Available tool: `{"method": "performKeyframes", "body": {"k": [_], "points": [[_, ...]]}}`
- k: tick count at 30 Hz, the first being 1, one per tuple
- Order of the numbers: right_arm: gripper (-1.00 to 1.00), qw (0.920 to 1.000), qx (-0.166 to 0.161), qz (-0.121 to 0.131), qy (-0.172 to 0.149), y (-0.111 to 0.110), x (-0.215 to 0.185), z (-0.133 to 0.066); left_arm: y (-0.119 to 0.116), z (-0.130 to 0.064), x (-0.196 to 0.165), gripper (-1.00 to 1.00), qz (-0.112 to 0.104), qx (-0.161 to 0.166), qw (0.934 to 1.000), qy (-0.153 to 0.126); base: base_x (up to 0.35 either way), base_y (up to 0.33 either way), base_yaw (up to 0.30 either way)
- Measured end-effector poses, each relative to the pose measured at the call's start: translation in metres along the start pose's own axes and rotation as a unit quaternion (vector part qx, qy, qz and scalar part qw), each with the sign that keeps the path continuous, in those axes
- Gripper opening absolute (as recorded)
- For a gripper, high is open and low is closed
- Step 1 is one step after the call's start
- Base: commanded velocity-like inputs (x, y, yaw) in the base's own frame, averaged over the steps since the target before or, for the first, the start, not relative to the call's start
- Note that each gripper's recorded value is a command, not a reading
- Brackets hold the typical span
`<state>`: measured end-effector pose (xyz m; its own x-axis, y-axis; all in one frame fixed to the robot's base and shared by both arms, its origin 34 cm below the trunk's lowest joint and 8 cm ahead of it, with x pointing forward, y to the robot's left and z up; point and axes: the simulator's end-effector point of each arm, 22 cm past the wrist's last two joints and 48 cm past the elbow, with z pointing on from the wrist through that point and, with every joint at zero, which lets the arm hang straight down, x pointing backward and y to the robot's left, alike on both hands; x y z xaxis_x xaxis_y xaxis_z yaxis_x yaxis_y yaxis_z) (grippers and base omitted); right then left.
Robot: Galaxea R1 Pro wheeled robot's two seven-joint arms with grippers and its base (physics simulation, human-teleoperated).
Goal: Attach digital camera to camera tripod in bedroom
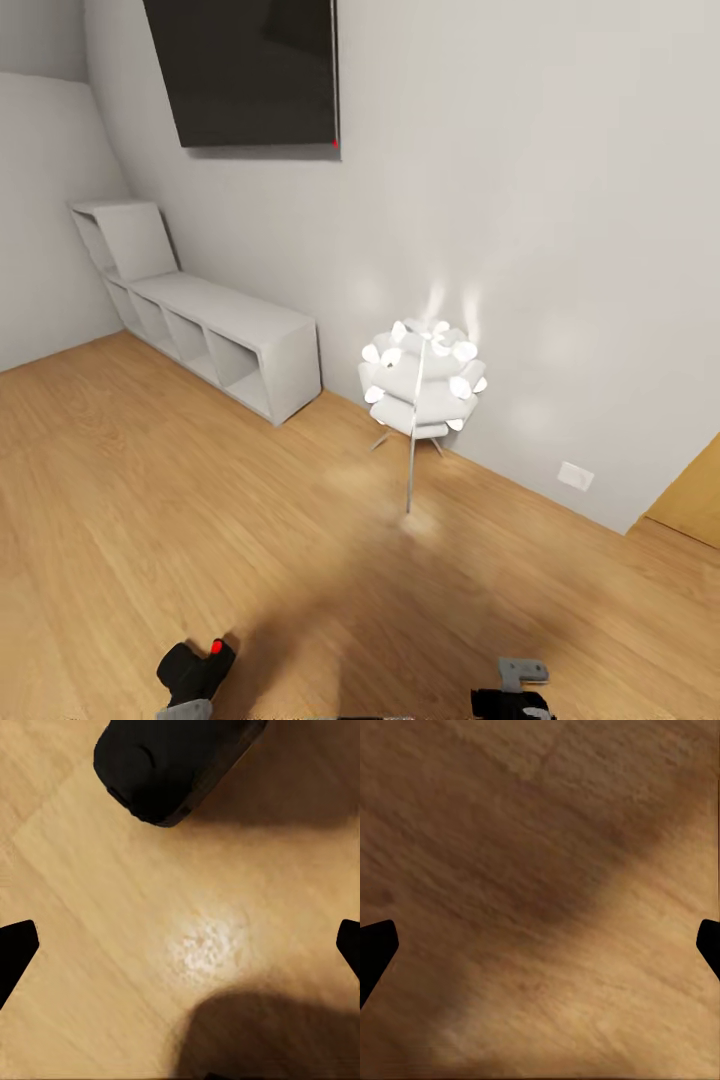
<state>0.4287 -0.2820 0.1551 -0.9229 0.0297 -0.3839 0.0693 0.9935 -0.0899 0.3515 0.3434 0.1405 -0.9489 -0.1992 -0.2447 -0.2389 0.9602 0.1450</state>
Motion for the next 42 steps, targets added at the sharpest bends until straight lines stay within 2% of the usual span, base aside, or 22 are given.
{"method": "performKeyframes", "body": {"k": [2,8,10,15,42], "points": [[1.00,0.9998,0.001,0.000,-0.020,0.002,-0.021,0.003,0.000,0.000,-0.024,1.00,-0.001,-0.001,0.9998,-0.020,0.000,0.000,0.000],[1.00,0.9985,0.006,0.000,-0.055,0.001,-0.059,0.007,-0.003,-0.004,-0.066,1.00,0.001,0.002,0.9995,-0.030,0.000,0.000,0.000],[1.00,0.9984,0.007,0.000,-0.056,0.000,-0.068,0.009,-0.006,-0.010,-0.089,1.00,0.002,0.005,0.9993,-0.037,0.000,0.000,0.000],[1.00,0.9985,0.008,-0.002,-0.055,0.001,-0.081,0.013,-0.012,-0.018,-0.118,1.00,0.004,0.012,0.9989,-0.045,0.000,0.000,0.000],[1.00,0.9999,0.008,-0.011,-0.003,0.003,-0.032,0.042,-0.008,0.013,-0.084,1.00,0.021,0.000,0.9998,-0.003,0.000,0.000,0.000]]}}
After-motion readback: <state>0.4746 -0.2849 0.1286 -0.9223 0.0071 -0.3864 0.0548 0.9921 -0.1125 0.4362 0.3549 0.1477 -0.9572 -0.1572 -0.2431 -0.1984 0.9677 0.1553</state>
